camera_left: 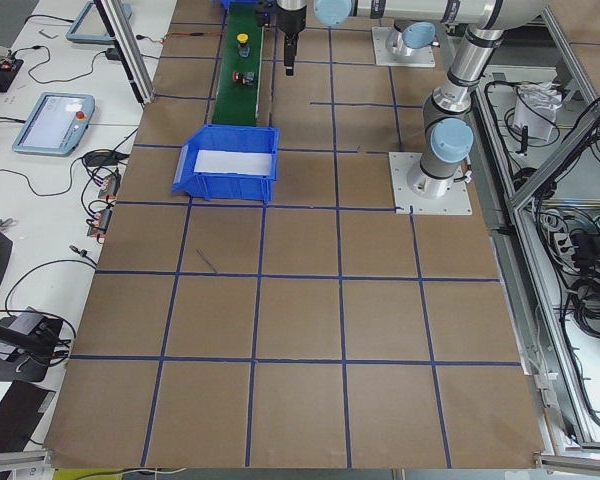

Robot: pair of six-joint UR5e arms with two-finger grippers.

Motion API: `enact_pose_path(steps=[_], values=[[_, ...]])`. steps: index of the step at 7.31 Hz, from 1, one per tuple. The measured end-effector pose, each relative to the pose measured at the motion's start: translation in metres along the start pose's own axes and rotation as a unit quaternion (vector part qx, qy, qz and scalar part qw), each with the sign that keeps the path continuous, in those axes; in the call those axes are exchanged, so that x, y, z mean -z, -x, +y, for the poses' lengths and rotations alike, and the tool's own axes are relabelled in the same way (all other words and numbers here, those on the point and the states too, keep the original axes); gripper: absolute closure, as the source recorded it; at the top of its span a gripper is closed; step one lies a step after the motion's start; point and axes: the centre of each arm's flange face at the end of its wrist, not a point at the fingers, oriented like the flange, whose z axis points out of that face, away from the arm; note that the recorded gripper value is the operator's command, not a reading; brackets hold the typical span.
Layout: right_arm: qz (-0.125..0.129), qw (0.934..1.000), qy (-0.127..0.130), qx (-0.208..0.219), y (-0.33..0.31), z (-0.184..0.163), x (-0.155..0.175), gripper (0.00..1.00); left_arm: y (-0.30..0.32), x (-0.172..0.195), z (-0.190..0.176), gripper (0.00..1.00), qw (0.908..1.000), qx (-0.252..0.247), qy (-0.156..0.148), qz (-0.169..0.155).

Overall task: Transport two buttons from left to right
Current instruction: 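Lower the right gripper onto the yellow button and grasp it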

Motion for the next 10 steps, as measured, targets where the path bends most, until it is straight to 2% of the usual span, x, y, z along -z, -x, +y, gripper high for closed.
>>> enact_pose_path(steps=[3,4,6,8,10], values=[[-0.002,1.0,-0.002,0.0,0.0,-0.003,-0.001,0.0,0.0,0.0,0.0,0.0,1.0,0.0,0.001,0.0],[-0.004,1.0,-0.003,0.001,-0.002,-0.016,-0.012,0.0,0.0,0.0,0.0,0.0,1.0,0.0,0.0,0.0],[-0.003,0.9998,-0.019,0.0,-0.006,-0.063,-0.056,0.0,0.0,0.0,0.001,0.0,1.0,0.0,0.001,0.0],[-0.005,0.9996,-0.026,-0.001,-0.011,-0.107,-0.116,0.0,0.0,0.0,0.001,0.0,1.0,0.0,0.001,0.0],[-0.005,0.9994,-0.034,-0.002,-0.014,-0.136,-0.167,0.01,0.0,0.0,0.001,0.0,1.0,0.0,0.002,0.0]])
